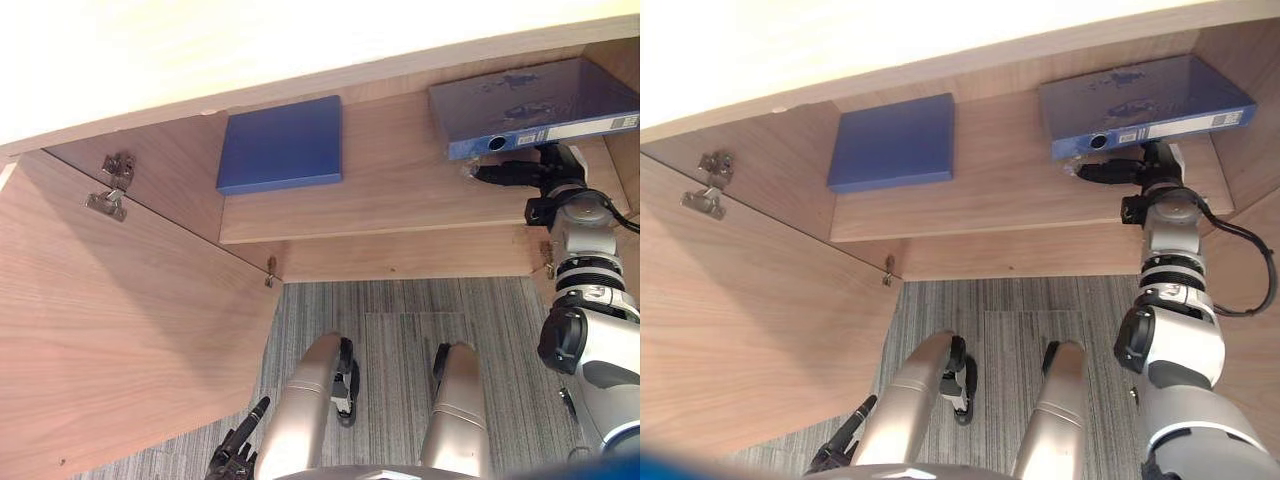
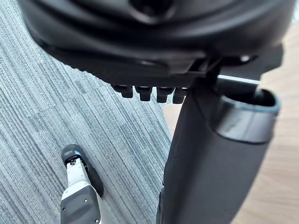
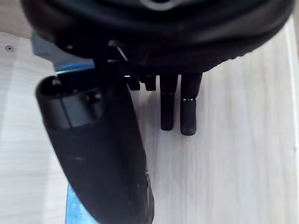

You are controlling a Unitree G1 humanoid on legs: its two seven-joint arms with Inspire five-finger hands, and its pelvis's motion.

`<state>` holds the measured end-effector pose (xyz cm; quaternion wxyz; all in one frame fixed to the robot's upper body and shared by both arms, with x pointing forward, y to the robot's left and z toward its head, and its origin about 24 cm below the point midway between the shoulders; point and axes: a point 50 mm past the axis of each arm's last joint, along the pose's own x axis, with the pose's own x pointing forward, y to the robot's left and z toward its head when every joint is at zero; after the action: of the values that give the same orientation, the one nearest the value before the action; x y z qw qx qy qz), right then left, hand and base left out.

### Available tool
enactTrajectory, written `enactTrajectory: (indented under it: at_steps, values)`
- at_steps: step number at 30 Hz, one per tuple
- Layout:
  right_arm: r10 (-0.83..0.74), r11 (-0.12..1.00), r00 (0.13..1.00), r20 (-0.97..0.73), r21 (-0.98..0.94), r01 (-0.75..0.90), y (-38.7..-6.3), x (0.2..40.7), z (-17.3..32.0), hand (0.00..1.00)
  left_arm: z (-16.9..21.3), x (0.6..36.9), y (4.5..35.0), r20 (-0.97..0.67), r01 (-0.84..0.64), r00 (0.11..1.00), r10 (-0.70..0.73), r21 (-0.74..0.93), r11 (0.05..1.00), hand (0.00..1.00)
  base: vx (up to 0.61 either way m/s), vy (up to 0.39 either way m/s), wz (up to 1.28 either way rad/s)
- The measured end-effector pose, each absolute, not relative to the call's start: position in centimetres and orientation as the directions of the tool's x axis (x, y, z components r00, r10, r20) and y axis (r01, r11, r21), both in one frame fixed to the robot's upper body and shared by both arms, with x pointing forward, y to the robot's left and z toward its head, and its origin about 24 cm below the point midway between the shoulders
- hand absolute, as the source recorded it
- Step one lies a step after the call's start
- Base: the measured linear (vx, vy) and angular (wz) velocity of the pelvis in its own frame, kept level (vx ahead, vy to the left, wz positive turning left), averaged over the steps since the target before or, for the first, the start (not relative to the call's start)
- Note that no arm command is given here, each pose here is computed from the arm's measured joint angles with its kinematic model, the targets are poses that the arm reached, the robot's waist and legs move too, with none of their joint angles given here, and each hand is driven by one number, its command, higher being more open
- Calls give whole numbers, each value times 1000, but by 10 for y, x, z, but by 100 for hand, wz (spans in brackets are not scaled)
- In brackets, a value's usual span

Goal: Walk over to the cabinet, pick up the folder, carry it to the office cabinet, place the folder inside the office cabinet, then close the office cabinet door

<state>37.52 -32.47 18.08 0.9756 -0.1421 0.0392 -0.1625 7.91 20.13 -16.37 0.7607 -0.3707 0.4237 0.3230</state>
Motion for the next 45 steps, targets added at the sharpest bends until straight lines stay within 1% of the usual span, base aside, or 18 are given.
enactTrajectory:
  at_steps: [2,9,15,17,18,19,25,30,34,35,41,45]
  values:
    - [-306,910,952,-20,-300,286,-326,374,182,100,-163,80,202,-881,-802,440,175,-298,518,100,61,-94,-5]
    - [-303,893,953,-5,-351,282,-332,370,184,100,-163,81,203,-878,-798,446,176,-300,522,100,47,-63,1]
    - [-237,840,971,22,-497,217,-316,374,182,100,-163,83,201,-877,-777,451,163,-296,556,100,54,-63,-9]
    - [-168,763,986,2,-633,131,-299,376,173,100,-163,85,199,-878,-760,454,153,-292,581,100,89,-67,-18]
    - [-159,755,987,-1,-644,121,-297,376,172,100,-162,85,199,-877,-758,455,151,-293,583,100,88,-63,-14]
    - [-125,705,992,-20,-705,75,-290,377,168,100,-162,86,198,-876,-750,459,145,-296,591,100,55,-39,-6]
    - [-21,517,993,-120,-851,-92,-268,375,145,100,-162,88,193,-872,-700,476,113,-298,648,100,118,-54,-10]
    - [27,427,982,-188,-886,-181,-260,375,137,100,-160,91,194,-864,-662,493,104,-294,689,100,119,-22,-10]
    - [35,392,978,-206,-897,-203,-259,374,134,100,-160,92,194,-861,-647,500,97,-296,703,100,82,-7,-4]
    - [42,354,976,-215,-910,-215,-257,374,135,100,-160,93,194,-860,-644,501,96,-296,706,100,57,1,-3]
    - [57,289,969,-241,-925,-247,-251,373,131,100,-160,93,194,-860,-642,501,96,-295,708,100,41,7,-5]
    - [62,294,971,-229,-926,-237,-248,374,134,100,-160,93,195,-859,-632,503,92,-293,718,100,13,19,-9]
